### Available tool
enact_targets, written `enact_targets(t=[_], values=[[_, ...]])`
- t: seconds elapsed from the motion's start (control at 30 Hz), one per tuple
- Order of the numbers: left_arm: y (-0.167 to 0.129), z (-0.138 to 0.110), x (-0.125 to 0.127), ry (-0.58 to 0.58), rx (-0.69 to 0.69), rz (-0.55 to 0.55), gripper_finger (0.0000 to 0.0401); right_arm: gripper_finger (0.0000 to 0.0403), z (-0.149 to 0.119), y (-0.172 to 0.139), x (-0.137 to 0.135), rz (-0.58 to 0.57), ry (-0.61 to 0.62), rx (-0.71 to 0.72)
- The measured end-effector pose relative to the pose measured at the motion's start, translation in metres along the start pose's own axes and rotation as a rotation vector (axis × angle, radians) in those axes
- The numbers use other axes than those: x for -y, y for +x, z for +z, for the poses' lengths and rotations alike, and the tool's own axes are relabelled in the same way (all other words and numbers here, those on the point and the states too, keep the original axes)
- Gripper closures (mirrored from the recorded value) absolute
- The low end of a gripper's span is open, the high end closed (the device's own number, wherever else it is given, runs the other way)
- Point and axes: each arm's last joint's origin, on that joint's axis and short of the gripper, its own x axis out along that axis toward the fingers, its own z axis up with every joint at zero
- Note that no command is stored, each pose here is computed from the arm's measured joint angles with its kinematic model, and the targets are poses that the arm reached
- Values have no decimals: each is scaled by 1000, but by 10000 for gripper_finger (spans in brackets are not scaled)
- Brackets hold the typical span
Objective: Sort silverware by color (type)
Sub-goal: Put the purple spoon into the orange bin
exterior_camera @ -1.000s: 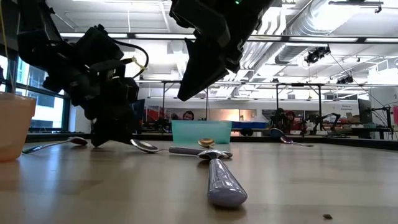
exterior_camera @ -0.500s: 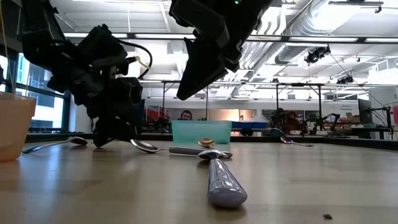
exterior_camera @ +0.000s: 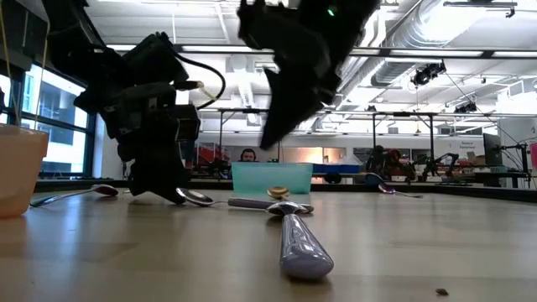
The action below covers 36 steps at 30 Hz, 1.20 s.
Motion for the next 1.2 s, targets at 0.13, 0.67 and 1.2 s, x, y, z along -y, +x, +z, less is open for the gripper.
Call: enact_targets(t=[0.13,0.67,1.2], values=[[0,4,1,12,7,-8,229,402,-13,9,-5,-28,-42,-76],[-1,6,-1,43,34,9,292,402,-19,30,-11,-80,-56,-52],[-8,18,-12,78,86,6,397,403,-22,23,-22,-81,-102,-11]])
